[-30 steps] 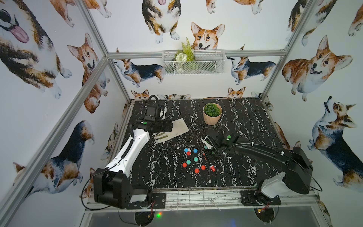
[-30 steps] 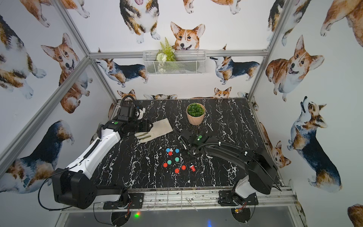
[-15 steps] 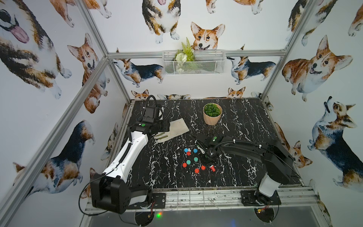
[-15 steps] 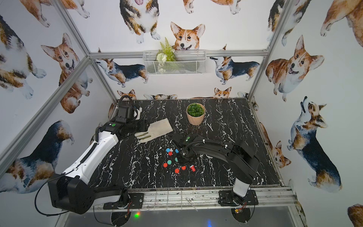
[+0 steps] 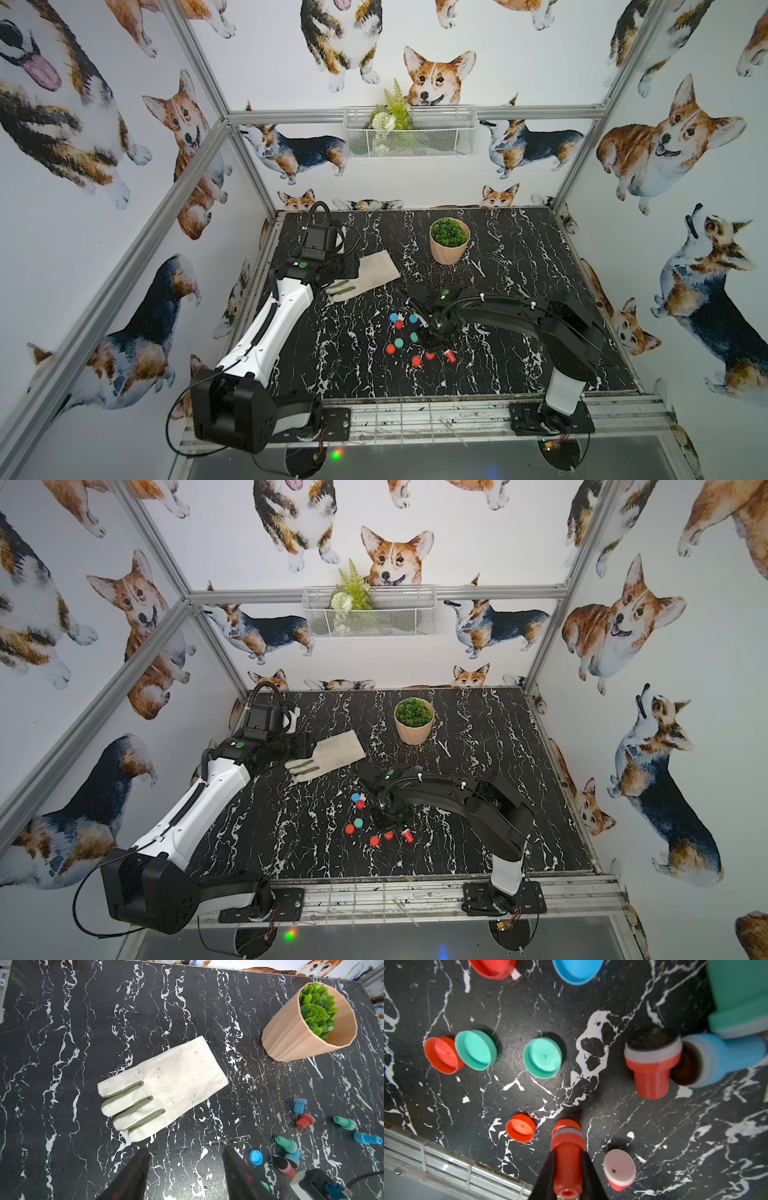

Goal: Close the stamp cap
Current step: Close the cover of the stamp.

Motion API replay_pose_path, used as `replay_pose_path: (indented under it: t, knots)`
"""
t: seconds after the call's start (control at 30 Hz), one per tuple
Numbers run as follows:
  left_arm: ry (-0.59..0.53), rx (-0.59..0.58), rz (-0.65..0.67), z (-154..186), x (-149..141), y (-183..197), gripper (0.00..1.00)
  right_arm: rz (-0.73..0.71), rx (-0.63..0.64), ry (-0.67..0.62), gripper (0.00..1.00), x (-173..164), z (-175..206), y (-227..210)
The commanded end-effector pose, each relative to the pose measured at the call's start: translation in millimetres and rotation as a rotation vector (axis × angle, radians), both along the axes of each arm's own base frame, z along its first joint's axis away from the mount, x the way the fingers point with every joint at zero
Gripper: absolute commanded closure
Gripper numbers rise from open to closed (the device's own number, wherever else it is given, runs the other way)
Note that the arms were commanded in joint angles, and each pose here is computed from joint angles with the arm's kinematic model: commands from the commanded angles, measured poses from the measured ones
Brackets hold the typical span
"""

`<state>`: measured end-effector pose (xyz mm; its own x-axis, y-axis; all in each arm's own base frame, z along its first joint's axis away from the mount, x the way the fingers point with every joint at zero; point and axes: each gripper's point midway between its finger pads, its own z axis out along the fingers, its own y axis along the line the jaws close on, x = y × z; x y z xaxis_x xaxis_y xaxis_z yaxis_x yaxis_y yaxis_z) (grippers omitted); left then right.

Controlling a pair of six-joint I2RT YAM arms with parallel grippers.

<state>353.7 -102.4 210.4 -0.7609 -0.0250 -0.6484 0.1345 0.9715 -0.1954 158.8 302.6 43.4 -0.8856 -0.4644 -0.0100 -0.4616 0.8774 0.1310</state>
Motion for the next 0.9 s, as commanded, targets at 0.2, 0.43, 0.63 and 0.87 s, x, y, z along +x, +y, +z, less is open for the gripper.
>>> replay_pose_path:
  t: [0.2,0.43,0.63,0.87]
  knots:
    - [-0.011,0.004,-0.004,1.4,1.8,0.4,0.4,-0.003,-0.008,0.024,1.0,-4.4,-6.8,0.7]
    - [-0.008,0.005,-0.005,0.8,1.6,0.2,0.39,0.0,-0.018,0.032,1.0,-5.4,-12.8,-0.6]
    - [-0.006,0.007,-0.003,0.0,1.8,0.8,0.39,0.001,-0.037,0.046,1.0,-8.8,-19.3,-4.3]
    - [-0.004,0.006,-0.004,-0.3,2.1,0.4,0.39,0.008,-0.042,0.063,1.0,-12.3,-22.7,-5.0]
